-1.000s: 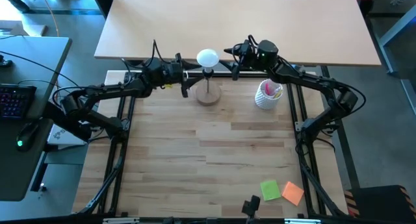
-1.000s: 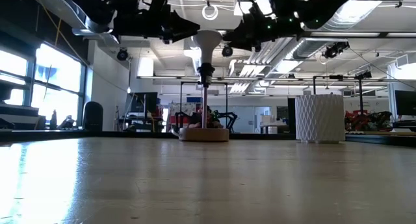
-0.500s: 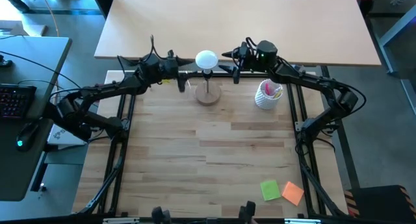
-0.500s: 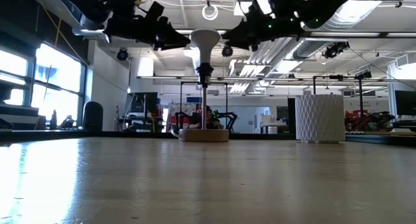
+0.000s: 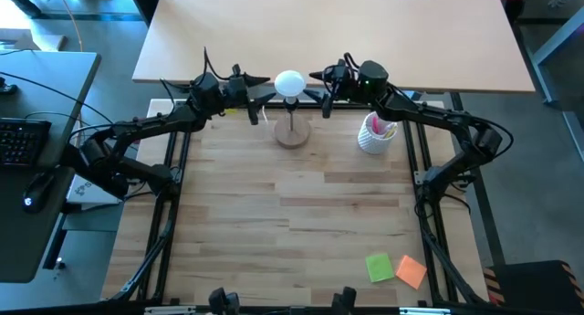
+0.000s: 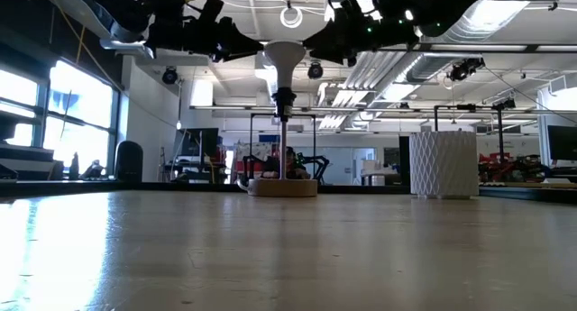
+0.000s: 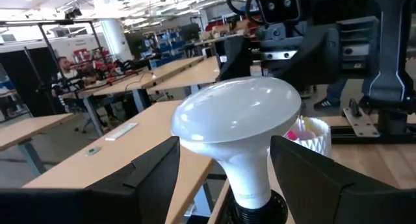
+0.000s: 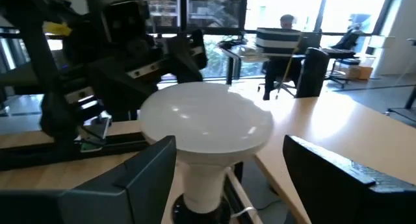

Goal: Screw lightbulb
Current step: Remove the lightbulb from the lamp

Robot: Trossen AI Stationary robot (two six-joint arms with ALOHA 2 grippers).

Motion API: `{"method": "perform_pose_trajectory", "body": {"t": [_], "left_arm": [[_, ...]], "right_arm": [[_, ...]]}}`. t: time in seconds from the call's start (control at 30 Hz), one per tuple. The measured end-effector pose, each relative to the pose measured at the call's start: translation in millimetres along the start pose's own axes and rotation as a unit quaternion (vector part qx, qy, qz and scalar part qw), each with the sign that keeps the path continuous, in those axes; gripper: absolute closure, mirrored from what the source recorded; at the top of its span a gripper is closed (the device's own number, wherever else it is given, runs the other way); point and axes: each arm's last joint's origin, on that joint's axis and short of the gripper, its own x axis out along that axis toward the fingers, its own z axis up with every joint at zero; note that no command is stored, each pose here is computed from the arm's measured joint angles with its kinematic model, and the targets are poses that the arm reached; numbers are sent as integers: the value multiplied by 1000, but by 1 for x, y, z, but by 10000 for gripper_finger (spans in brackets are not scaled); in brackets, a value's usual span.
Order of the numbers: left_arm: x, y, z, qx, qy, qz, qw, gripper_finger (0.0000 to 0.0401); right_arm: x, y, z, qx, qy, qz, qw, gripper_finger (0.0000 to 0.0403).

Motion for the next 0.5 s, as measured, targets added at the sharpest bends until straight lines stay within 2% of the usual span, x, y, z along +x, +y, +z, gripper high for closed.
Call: {"method": "perform_pose_trajectory", "body": {"t": [0.5], "left_arm": [[14,-6,-11,-35,-20,-35,999,166]], "right_arm": [[-2,-6,-1,1,3,-12,1000,124]]}}
